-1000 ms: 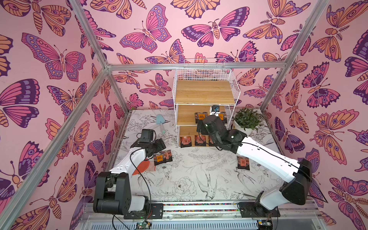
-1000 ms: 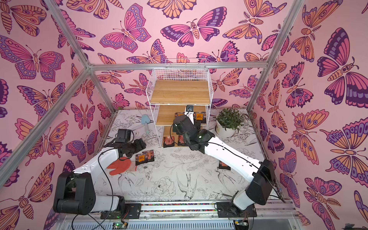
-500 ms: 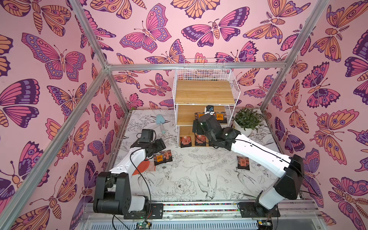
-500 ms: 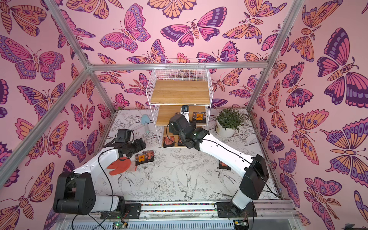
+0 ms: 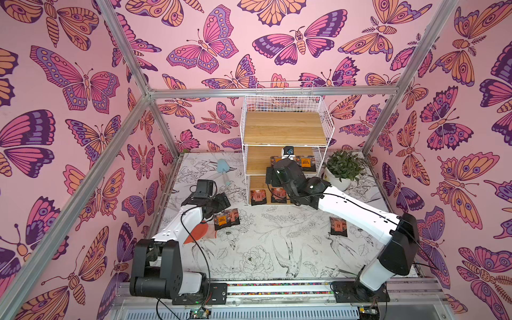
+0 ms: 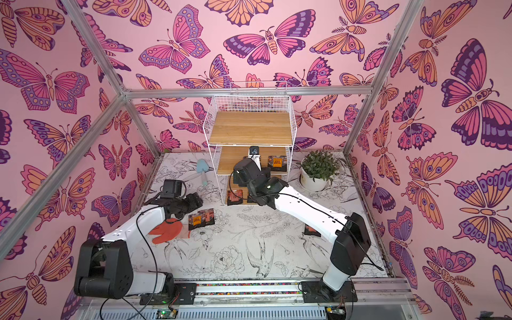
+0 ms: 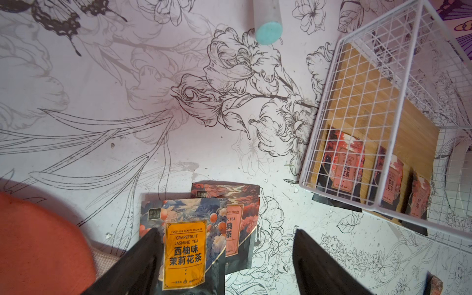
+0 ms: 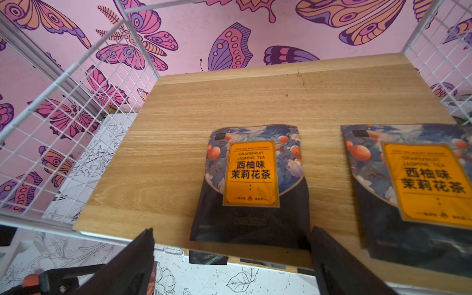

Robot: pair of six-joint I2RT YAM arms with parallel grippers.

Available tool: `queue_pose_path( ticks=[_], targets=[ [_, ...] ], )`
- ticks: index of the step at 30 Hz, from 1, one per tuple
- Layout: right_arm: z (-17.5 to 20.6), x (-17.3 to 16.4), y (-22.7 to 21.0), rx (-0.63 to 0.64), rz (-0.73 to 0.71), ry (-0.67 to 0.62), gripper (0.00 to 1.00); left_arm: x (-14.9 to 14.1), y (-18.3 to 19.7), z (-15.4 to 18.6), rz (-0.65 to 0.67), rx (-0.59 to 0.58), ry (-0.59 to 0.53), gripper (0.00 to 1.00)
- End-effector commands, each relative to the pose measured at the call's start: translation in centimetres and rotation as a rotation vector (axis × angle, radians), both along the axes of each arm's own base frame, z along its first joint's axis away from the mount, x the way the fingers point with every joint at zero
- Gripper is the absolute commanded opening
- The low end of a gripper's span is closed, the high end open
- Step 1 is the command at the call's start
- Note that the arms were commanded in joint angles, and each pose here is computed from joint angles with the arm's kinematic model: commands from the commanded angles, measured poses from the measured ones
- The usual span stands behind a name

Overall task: Remove the tea bags from the shelf
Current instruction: Pick up the tea bag from the shelf.

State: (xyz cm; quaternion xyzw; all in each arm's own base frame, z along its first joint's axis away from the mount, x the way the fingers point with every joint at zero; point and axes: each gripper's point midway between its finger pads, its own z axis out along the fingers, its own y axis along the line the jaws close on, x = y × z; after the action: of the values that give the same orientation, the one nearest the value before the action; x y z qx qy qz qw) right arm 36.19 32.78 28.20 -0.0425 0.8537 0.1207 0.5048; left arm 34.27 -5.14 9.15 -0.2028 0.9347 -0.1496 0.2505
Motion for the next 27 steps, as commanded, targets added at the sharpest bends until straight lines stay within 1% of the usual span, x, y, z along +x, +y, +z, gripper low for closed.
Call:
queue_pose_path(
  ticks=[1, 9, 18, 27],
  targets=[
    [-0.3, 0.5, -0.1, -0.053, -0.014, -0.038, 0.97, 0.3, 0.5, 0.4, 0.005, 0.011, -0.024, 0.83],
    [-0.8, 0.6, -1.0, -0.107, -0.048, -0.06, 0.97, 0.3, 0.3, 0.5, 0.0, 0.006, -0.028, 0.82],
    [-1.9, 1.0, 0.3, -0.133, -0.004, -0.064, 0.97, 0.0, 0.4, 0.6, 0.006, 0.009, -0.033, 0.82],
    [-2.7, 1.4, -0.2, -0.171, -0.031, -0.071, 0.98, 0.0, 0.6, 0.6, 0.009, 0.012, -0.033, 0.82]
  ],
)
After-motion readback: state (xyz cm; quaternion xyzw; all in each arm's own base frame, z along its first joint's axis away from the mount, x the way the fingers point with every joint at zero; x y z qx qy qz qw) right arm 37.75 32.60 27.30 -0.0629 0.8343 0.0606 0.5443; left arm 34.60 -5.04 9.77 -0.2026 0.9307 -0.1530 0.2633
